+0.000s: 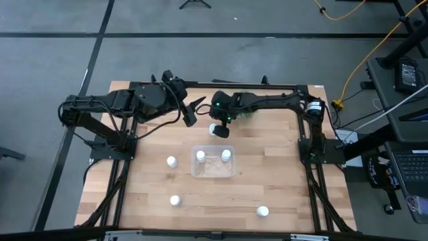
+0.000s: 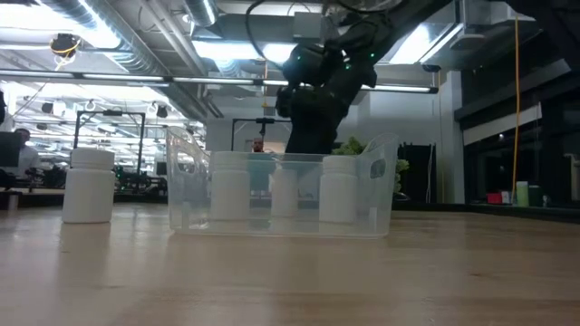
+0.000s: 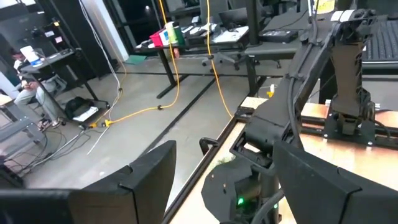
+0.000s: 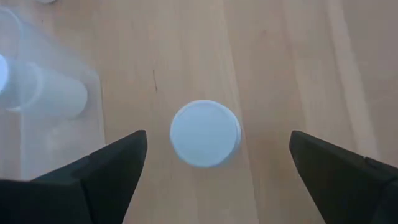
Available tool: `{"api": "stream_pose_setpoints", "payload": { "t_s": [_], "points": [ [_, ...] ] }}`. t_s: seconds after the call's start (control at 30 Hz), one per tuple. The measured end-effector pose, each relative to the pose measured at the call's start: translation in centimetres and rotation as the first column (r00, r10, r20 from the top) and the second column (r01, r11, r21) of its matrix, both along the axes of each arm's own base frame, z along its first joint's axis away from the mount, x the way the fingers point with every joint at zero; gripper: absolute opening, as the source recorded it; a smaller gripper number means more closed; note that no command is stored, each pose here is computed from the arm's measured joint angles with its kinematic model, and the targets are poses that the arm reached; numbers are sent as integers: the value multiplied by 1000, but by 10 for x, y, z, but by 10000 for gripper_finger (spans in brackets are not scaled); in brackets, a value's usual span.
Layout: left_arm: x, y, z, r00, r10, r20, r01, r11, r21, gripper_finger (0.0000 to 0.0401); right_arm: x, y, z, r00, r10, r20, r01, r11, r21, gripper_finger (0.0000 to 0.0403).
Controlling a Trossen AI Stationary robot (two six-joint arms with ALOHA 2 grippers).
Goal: Pick and place pill bottles into a basket
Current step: Put the white medicine bottle into the transparent bin
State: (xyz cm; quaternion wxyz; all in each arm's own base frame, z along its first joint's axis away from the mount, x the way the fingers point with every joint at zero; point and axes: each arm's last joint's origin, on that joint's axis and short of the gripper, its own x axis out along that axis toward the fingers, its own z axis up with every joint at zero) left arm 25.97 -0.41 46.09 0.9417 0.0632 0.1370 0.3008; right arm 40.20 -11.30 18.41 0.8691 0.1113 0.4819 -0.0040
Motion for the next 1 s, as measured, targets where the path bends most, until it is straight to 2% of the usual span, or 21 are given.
{"api": "stream_pose_setpoints", "payload": {
  "t_s": [0.47, 0.7, 1.0],
  "points": [
    [0, 0, 0, 1000, 6, 12, -6, 1000, -19, 259, 8, -2, -13, 1000, 1, 19, -1, 1000, -25, 387],
    [0, -1, 0, 1000, 4, 14, -4, 1000, -22, 259, 8, 0, -13, 1000, 1, 16, -1, 1000, -29, 336],
    [0, -1, 0, 1000, 7, 14, -7, 1000, -20, 259, 8, 0, -13, 1000, 1, 13, -1, 1000, -28, 251]
  ]
}}
